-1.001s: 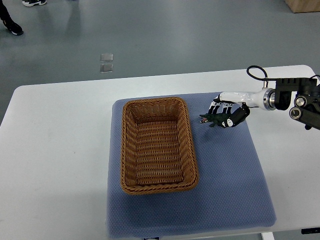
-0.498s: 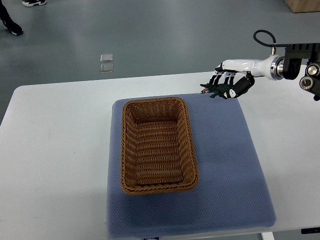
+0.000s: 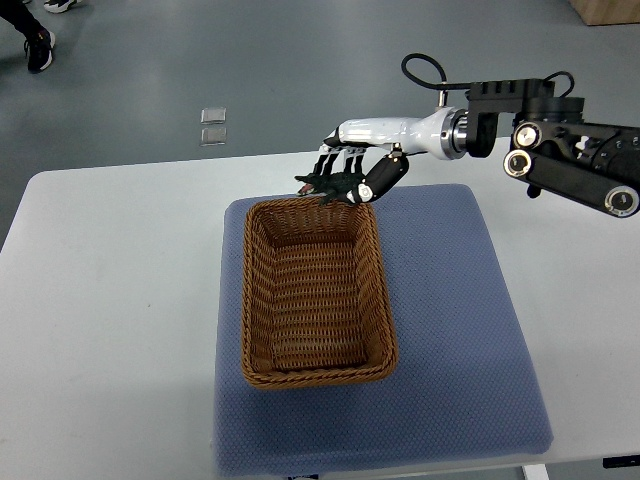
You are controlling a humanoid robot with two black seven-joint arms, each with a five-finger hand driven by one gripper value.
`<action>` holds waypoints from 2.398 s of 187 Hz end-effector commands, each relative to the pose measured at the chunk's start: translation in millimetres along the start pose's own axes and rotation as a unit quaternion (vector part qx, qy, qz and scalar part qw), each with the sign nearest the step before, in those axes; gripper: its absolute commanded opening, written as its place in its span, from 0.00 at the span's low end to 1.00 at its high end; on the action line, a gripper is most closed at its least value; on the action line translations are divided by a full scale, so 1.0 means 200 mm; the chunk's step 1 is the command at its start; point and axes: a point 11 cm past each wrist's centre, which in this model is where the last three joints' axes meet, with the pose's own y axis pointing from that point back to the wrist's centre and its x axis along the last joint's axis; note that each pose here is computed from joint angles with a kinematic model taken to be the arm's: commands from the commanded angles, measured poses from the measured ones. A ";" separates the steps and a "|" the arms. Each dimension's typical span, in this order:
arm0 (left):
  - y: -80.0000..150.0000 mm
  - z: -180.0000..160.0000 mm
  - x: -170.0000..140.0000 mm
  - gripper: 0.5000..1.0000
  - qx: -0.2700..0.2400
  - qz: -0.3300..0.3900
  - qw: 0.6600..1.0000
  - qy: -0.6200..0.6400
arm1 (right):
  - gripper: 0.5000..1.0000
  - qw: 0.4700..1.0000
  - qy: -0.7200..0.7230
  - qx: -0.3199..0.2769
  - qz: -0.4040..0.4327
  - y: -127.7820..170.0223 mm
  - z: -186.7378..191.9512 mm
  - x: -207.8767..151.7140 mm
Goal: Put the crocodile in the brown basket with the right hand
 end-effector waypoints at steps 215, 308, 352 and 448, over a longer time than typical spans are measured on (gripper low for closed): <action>0.00 0.00 0.01 1.00 0.000 0.001 1.000 0.000 | 0.79 0.996 -0.071 0.034 -0.033 -0.29 -0.06 -0.50; 0.00 0.00 0.01 1.00 0.000 0.002 1.000 0.000 | 0.82 0.992 -0.105 0.047 0.060 -0.13 0.01 -0.14; 0.00 0.00 0.01 1.00 0.000 0.002 1.000 0.000 | 0.82 0.902 -0.357 0.109 0.216 0.05 0.17 0.09; 0.00 0.00 0.00 1.00 0.000 0.000 1.000 -0.002 | 0.86 0.595 -0.710 0.203 0.316 0.22 0.71 -0.11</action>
